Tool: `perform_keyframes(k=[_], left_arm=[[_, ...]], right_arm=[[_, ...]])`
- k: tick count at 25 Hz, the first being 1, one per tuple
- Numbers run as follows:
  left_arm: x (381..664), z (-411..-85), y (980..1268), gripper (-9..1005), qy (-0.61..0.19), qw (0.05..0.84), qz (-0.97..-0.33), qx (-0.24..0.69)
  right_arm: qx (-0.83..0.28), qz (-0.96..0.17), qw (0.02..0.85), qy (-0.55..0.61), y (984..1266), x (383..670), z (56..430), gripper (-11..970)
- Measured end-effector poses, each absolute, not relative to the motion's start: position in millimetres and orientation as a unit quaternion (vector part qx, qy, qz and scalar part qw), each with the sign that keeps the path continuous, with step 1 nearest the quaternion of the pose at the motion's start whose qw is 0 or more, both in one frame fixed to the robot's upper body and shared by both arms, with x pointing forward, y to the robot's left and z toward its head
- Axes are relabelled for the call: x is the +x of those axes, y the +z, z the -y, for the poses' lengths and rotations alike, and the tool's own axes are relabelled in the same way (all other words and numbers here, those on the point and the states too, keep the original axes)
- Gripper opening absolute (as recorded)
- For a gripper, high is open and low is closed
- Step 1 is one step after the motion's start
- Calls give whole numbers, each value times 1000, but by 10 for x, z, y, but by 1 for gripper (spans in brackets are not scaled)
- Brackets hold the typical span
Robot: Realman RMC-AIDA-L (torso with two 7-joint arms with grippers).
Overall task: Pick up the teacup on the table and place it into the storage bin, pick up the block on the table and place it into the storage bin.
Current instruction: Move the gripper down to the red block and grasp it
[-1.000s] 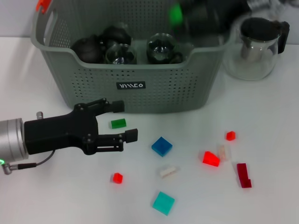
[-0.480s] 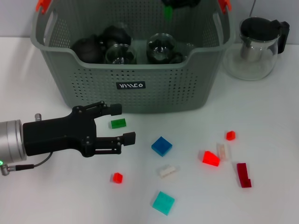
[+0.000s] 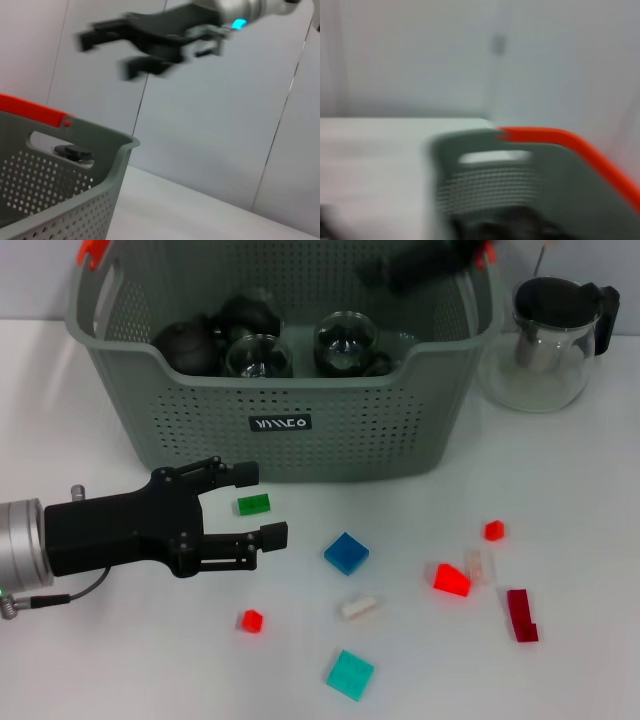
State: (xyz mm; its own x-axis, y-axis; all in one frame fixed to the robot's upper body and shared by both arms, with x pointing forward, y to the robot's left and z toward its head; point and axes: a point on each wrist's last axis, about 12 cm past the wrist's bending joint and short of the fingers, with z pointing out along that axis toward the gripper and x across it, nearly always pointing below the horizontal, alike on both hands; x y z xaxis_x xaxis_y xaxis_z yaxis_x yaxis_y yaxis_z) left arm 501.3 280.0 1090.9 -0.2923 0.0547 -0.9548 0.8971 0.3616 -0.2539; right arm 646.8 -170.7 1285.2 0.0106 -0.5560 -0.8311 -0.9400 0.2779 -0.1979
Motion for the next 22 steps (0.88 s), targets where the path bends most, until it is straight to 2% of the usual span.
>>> perform_keyframes(k=[3, 6, 9, 14, 22], left_arm=[[5010, -2806, 10910, 917, -441, 480, -672, 353], [5006, -2807, 10907, 917, -440, 481, -671, 353], [5006, -2807, 10906, 918, -440, 481, -671, 353], [5009, -2803, 10902, 918, -439, 482, -672, 351], [5033, -2791, 10912, 919, -438, 483, -671, 353]], right_arm=[[-606, -632, 399, 271, 12834, 6149, 1989, 945], [-646, -622, 333, 292, 12670, 5883, 2230, 944], [-641, -659, 274, 282, 12418, 5767, 2412, 944], [-611, -726, 218, 230, 11986, 5766, 2511, 945], [-571, -783, 212, 128, 11484, 6100, 2426, 943]])
